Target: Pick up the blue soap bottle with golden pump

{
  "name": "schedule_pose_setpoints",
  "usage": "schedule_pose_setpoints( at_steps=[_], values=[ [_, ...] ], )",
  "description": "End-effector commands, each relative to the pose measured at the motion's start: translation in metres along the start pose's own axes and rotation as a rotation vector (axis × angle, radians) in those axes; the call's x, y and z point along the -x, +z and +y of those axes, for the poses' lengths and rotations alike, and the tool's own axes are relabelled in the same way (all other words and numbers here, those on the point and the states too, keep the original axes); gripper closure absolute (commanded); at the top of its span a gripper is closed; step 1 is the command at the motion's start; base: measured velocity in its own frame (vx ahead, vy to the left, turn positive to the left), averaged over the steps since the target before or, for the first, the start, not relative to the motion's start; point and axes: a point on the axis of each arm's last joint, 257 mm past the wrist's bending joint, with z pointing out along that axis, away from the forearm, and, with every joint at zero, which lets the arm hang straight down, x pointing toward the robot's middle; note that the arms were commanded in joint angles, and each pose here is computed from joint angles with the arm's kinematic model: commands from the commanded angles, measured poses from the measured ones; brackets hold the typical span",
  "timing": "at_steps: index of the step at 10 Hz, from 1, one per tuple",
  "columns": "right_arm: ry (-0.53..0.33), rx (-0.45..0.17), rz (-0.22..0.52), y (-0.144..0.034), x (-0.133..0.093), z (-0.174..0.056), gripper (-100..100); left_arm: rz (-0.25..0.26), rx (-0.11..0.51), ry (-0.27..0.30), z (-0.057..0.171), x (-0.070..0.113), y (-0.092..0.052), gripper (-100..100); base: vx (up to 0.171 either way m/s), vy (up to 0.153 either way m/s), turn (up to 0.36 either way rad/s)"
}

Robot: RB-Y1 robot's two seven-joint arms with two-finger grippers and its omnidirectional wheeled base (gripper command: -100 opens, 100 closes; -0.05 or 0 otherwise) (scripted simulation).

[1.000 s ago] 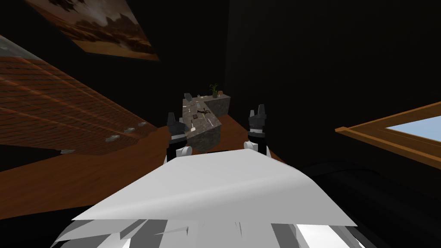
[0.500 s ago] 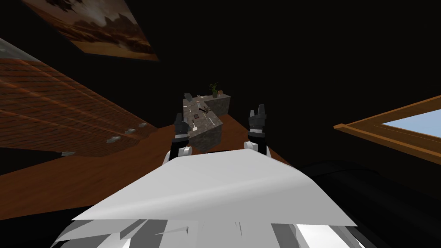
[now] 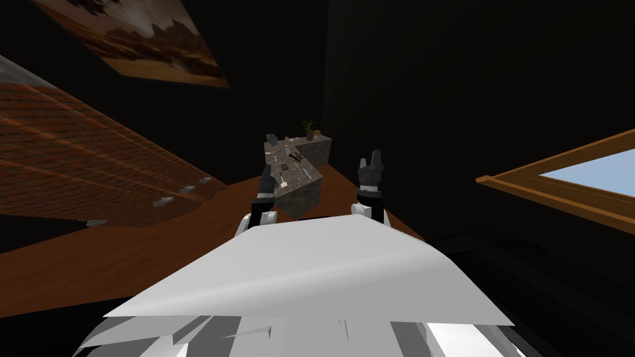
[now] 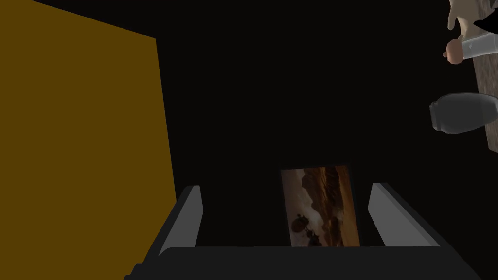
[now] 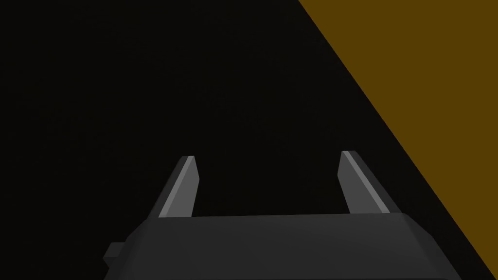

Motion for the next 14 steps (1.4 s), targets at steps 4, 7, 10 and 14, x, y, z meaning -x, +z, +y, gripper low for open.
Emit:
schedule_pose_setpoints(
  at_steps=[4,7,10,14],
  values=[
    [0.0,0.0,0.0,0.0,0.0,0.0,0,0.087,0.044,0.057,0.019,-0.03,0.002,-100,-0.016,0.072,-0.022],
    [0.0,0.0,0.0,0.0,0.0,0.0,0,0.128,0.062,0.104,0.029,-0.043,0.002,-100,-0.017,0.075,-0.02],
    [0.0,0.0,0.0,0.0,0.0,0.0,0,0.191,0.104,0.131,0.049,-0.065,0.001,-100,-0.019,0.08,-0.026],
    [0.0,0.0,0.0,0.0,0.0,0.0,0,0.234,0.122,0.191,0.06,-0.078,-0.001,-100,-0.015,0.072,-0.019]
  ],
)
